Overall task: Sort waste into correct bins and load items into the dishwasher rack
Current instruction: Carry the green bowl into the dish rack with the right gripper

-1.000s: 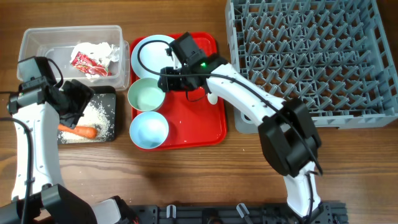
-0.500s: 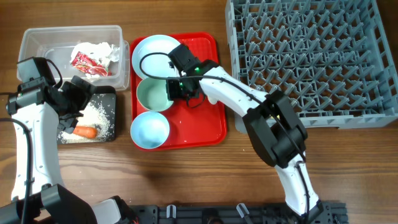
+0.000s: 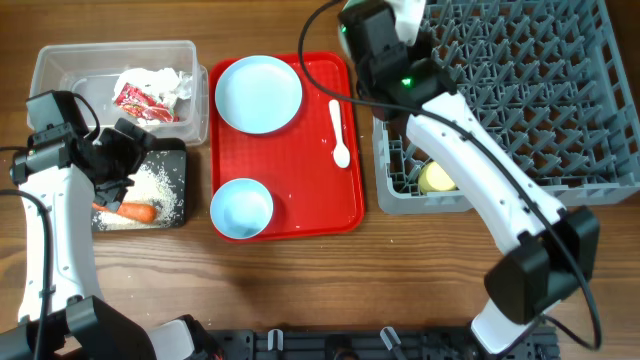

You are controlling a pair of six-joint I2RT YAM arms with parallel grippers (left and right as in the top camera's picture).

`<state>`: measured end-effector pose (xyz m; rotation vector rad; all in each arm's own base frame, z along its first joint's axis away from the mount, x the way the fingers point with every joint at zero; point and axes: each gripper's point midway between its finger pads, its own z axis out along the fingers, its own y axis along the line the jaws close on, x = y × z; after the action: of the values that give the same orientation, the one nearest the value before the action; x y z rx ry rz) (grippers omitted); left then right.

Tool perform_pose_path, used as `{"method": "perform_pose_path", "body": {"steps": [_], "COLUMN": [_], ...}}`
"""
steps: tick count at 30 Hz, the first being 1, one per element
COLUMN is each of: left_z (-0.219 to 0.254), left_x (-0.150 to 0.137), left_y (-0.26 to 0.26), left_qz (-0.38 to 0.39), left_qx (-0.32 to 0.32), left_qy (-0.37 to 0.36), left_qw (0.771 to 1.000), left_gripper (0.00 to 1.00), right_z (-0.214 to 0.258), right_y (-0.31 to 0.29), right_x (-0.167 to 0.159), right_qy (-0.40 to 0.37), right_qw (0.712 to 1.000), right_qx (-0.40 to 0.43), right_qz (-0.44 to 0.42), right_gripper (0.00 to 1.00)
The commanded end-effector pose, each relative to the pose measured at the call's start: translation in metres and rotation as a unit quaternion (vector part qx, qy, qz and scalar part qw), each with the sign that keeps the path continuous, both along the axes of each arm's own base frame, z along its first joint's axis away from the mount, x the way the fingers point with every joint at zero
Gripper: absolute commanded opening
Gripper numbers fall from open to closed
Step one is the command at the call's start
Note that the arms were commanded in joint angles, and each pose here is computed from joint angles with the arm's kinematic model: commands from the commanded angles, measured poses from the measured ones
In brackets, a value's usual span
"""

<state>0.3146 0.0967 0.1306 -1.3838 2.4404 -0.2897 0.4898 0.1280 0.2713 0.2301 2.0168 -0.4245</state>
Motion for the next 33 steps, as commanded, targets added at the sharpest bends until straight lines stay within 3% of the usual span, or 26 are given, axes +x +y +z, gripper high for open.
{"method": "perform_pose_path", "body": {"steps": [1,5,9,12,23,27,32,33], "left_z": [0.004,0.004,0.004,0.004,0.004,0.004,0.004,0.004], "left_x": [0.003,0.003,0.003,0.003,0.003,0.003,0.003,0.003], "left_y": [-0.006,-0.006,-0.006,-0.006,-0.006,-0.006,-0.006,-0.006], "left_qz": [-0.005,-0.005,-0.005,-0.005,-0.005,-0.005,-0.005,-0.005], "left_qx": [-0.019,-0.019,-0.019,-0.019,-0.019,-0.019,-0.019,-0.019], "left_qy": [-0.012,-0.012,-0.012,-0.012,-0.012,-0.012,-0.012,-0.012], "left_qw": [1.000,1.000,1.000,1.000,1.000,1.000,1.000,1.000], "left_gripper": [1.00,1.00,1.00,1.00,1.00,1.00,1.00,1.00], "right_z": [0.001,-0.013,-0.043,-0.066,-0.113,-0.117,-0.138,-0.140], "right_y": [-0.053,-0.074,-0.076,-0.062,-0.071,-0.048,-0.009,0.001], "right_x": [0.034,0.079,0.100,0.114,0.133,0.128,0.114,0.111], "right_qy": [0.019,0.027,0.049,0.051,0.037,0.043,0.087,0.088], "right_qw": [0.978,0.949,0.932,0.934,0.946,0.942,0.929,0.927], "right_qx": [-0.198,-0.308,-0.357,-0.354,-0.323,-0.330,-0.351,-0.353], "right_qz": [-0.059,-0.067,-0.044,0.007,0.013,0.029,0.080,0.088], "right_gripper": [0.04,0.04,0.04,0.04,0.05,0.05,0.34,0.62]}}
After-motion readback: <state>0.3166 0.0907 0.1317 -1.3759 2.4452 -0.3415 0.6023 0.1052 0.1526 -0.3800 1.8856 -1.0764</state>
